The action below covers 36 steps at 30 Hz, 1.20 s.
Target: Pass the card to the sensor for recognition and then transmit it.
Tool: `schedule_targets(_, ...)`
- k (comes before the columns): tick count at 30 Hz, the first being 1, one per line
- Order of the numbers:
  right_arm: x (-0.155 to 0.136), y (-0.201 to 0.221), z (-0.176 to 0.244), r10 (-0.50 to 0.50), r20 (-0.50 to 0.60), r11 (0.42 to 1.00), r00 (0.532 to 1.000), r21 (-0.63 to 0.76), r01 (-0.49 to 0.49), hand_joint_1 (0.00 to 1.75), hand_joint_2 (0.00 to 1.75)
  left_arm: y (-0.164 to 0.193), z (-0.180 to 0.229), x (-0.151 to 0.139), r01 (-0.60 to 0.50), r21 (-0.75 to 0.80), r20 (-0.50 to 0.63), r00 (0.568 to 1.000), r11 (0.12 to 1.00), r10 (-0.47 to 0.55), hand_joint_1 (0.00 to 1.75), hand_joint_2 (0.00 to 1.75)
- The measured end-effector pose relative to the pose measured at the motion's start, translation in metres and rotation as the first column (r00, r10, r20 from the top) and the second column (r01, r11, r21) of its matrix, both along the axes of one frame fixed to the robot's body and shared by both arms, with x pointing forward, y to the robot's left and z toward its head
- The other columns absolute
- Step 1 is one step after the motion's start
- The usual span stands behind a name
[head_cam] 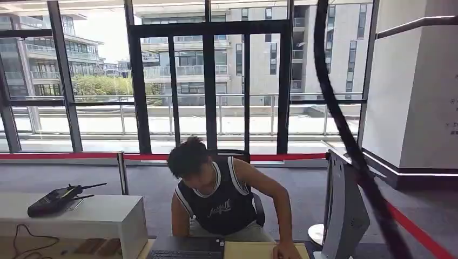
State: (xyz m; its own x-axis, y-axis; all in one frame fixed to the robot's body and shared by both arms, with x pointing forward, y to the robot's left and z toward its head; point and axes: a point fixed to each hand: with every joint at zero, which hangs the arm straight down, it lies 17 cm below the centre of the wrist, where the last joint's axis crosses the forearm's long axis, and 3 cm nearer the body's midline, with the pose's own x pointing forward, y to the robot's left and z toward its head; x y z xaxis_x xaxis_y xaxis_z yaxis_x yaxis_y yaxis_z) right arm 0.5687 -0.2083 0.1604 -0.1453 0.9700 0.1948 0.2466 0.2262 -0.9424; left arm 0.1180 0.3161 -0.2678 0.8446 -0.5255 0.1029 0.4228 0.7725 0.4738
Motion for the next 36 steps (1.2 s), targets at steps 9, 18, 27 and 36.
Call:
schedule_targets(9,0.012,0.007,0.086,0.02,0.121,1.0,0.993,-0.002,-0.02,1.75,1.75,-0.002,0.0,0.001,0.011,-0.008,0.003,1.0,1.0,-0.011,0.0,0.0)
schedule_targets(18,0.041,0.027,0.136,0.08,0.13,0.996,0.988,-0.052,-0.073,1.75,1.75,-0.005,0.0,0.006,0.055,-0.014,0.018,0.998,0.998,-0.055,0.0,0.0)
schedule_targets(27,0.077,0.012,0.169,-0.006,0.112,0.999,0.994,-0.045,0.011,1.75,1.75,-0.004,0.001,0.008,0.083,-0.004,0.017,0.996,0.997,-0.083,0.0,0.0)
schedule_targets(36,0.089,-0.009,0.148,-0.086,0.036,0.996,0.996,-0.001,0.086,1.75,1.75,-0.004,0.001,0.007,0.09,0.0,0.016,0.996,0.996,-0.09,0.0,0.0)
